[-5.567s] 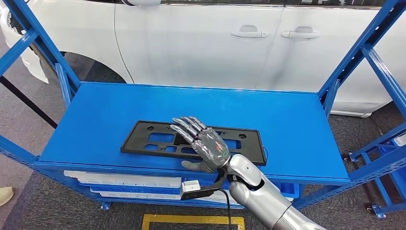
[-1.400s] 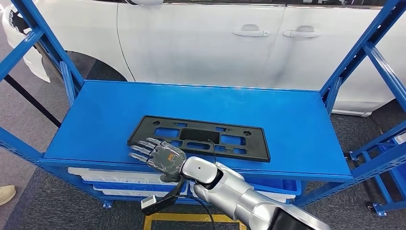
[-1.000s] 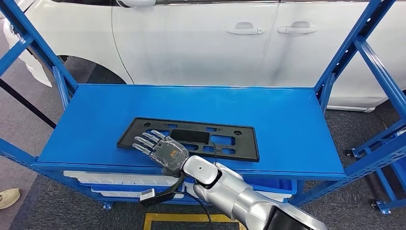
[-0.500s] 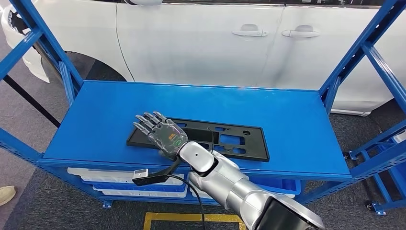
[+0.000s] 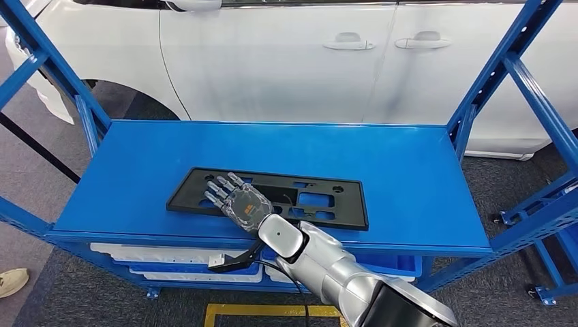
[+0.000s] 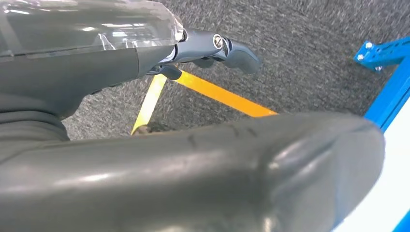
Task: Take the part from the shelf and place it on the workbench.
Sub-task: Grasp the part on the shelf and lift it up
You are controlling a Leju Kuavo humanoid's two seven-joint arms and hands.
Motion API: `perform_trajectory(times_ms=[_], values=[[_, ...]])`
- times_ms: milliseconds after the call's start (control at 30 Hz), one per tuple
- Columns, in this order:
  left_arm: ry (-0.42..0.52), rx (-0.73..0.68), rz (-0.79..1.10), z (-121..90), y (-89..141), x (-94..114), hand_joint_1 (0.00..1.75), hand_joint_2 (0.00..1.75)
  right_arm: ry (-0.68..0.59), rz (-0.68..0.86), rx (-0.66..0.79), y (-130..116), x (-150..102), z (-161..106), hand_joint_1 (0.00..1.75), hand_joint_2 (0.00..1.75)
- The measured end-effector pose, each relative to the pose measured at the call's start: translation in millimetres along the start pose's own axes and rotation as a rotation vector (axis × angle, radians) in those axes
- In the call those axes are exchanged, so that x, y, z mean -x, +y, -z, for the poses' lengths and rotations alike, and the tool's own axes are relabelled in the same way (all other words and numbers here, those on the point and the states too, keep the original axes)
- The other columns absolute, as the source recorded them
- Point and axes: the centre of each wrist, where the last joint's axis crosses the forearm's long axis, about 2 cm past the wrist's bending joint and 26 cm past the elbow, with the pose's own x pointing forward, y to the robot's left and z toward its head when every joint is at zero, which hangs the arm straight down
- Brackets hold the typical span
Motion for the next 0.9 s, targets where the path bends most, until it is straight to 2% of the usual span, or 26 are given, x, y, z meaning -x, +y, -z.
perform_trajectory(times_ms=[233,267,300,367,400,433,633,900], values=[[-0.001,-0.001,0.000,0.4,0.7,-0.6,0.00,0.00,0.045,-0.006,-0.036,2.0,2.1,-0.3,0.00,1.75],[-0.002,-0.001,0.000,0.5,0.5,-0.9,0.00,0.00,0.068,-0.008,-0.049,2.2,3.0,-0.2,0.16,1.75],[-0.002,-0.002,0.000,0.5,0.6,-0.8,0.00,0.00,0.096,-0.009,-0.065,2.3,4.5,0.1,0.50,1.75],[-0.001,-0.003,0.001,0.3,0.6,-0.4,0.00,0.00,0.162,-0.007,-0.108,3.0,9.5,0.3,1.33,1.75],[0.000,-0.002,0.001,0.3,0.5,-0.5,0.00,0.00,0.197,-0.004,-0.131,4.0,13.3,-0.2,1.60,1.75],[0.000,-0.002,0.001,0.4,0.3,-0.6,0.00,0.00,0.229,-0.001,-0.154,6.0,17.4,-1.5,1.69,1.75],[0.005,0.009,0.010,-0.6,1.5,1.2,0.00,0.00,0.366,0.033,-0.229,20.4,40.7,-14.2,1.69,1.75],[0.004,0.023,0.013,0.0,0.6,0.1,0.00,0.00,0.440,0.057,-0.249,21.7,55.5,-17.2,1.71,1.75]])
